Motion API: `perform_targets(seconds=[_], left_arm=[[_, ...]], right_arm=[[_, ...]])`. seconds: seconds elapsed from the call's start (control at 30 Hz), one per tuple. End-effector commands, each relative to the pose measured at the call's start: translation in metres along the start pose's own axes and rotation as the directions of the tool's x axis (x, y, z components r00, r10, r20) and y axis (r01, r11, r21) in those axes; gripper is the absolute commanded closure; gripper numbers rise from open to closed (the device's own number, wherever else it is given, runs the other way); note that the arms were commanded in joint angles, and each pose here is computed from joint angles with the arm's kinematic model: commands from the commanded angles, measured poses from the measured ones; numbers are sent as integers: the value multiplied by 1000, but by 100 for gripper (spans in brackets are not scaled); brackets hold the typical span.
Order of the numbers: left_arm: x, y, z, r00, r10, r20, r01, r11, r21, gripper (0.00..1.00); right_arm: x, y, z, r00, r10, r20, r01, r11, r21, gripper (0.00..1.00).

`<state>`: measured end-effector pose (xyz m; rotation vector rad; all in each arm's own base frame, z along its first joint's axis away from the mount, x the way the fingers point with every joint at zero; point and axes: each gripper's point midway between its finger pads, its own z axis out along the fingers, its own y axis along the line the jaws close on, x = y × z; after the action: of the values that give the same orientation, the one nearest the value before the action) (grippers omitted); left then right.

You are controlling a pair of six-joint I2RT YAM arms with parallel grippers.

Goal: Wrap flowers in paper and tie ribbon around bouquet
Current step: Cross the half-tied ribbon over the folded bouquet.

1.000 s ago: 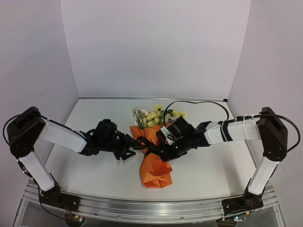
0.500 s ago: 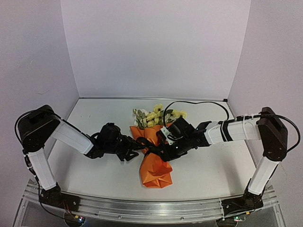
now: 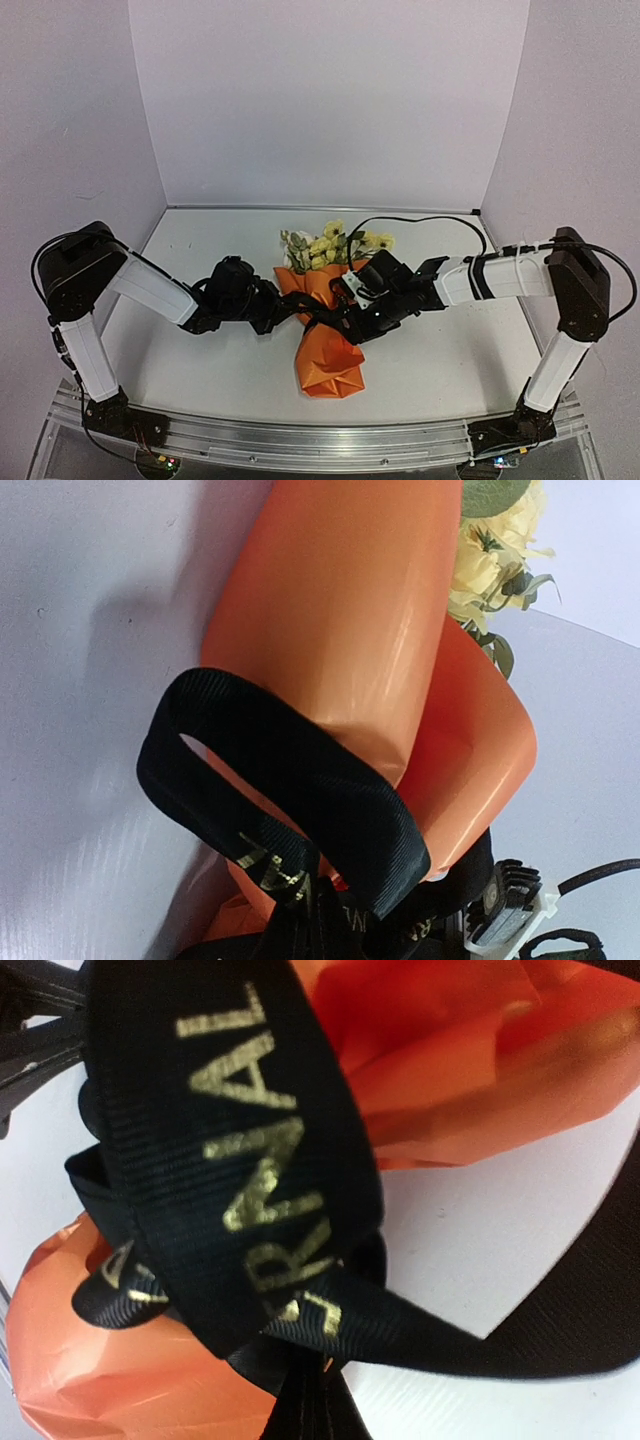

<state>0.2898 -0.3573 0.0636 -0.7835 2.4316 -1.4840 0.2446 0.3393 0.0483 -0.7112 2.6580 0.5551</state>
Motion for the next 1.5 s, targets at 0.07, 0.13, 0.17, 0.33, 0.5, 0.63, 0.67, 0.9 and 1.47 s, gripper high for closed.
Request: perform_targets(seconds=[0.07, 0.13, 0.17, 0.33, 0.5, 0.63, 0.67, 0.9, 1.47], left_arm=[[-10, -21, -21, 993, 110, 40, -110, 994, 14, 100], [-11, -19, -24, 991, 128, 38, -129, 992, 4, 100], [-12, -19, -25, 989, 141, 37, -141, 990, 1, 100], [-13, -16, -29, 982, 189, 29, -188, 982, -23, 100], [-12, -16, -29, 974, 228, 12, -228, 973, -36, 100], [-10, -21, -26, 967, 256, -4, -256, 966, -27, 100], [-10, -24, -25, 965, 261, -5, -261, 965, -22, 100], [-9, -28, -21, 960, 279, -14, -279, 960, -17, 100], [-10, -30, -23, 959, 282, -9, -282, 959, -18, 100]], right_arm=[[3, -14, -30, 1000, -28, 9, 27, 996, 88, 100], [7, -18, -33, 999, -35, 2, 35, 994, 107, 100], [8, -19, -35, 999, -40, -1, 39, 993, 112, 100], [17, -26, -38, 998, -49, -29, 53, 989, 137, 100], [23, -23, -36, 997, -53, -51, 59, 992, 116, 100], [23, -19, -38, 996, -66, -51, 71, 993, 93, 90], [22, -19, -40, 996, -72, -46, 76, 993, 93, 87], [23, -16, -52, 998, -57, -23, 58, 997, 59, 66], [20, -9, -36, 988, -151, -6, 151, 988, 25, 66]])
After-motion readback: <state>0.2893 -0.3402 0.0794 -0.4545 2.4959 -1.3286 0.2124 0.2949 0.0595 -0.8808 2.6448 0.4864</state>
